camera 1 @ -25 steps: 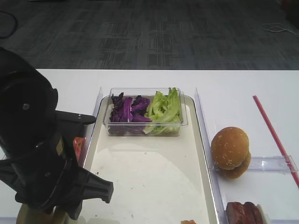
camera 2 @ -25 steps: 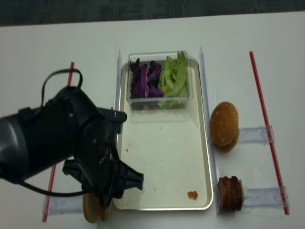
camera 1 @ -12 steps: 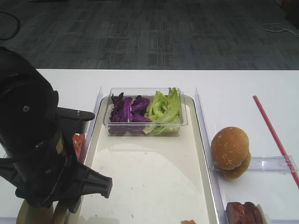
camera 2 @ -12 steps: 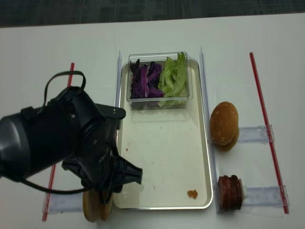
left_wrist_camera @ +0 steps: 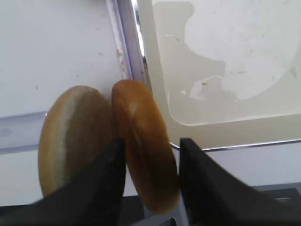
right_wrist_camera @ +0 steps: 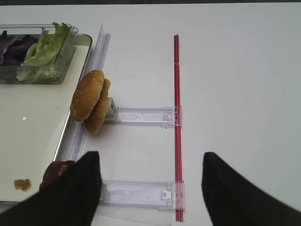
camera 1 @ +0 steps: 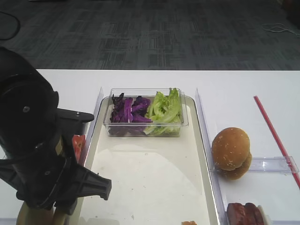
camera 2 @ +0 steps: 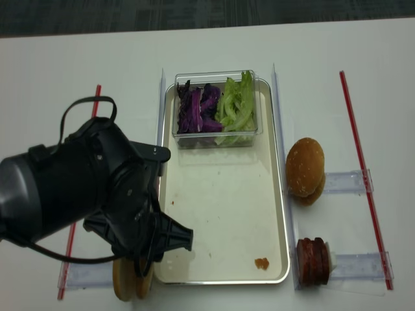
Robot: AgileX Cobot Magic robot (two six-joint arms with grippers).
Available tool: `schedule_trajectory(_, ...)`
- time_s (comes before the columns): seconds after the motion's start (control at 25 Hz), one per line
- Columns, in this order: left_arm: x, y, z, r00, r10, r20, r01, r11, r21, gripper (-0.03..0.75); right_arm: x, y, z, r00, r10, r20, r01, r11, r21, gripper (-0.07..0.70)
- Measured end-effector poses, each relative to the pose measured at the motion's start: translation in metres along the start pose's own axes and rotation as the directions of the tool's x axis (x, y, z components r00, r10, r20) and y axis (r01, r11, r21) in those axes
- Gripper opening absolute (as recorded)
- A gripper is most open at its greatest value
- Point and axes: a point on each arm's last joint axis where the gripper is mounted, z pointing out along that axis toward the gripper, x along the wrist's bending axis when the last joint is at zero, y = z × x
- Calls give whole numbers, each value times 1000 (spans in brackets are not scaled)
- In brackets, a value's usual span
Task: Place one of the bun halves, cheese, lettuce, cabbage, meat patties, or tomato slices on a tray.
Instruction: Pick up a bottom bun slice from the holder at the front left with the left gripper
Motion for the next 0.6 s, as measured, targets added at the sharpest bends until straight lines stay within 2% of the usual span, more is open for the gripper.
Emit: schedule_trajectory(0.6, 2, -2, 0, 1000, -1, -25, 2, 1000, 20, 169, 0, 0, 0, 1000, 0, 0, 0, 1000, 0, 468)
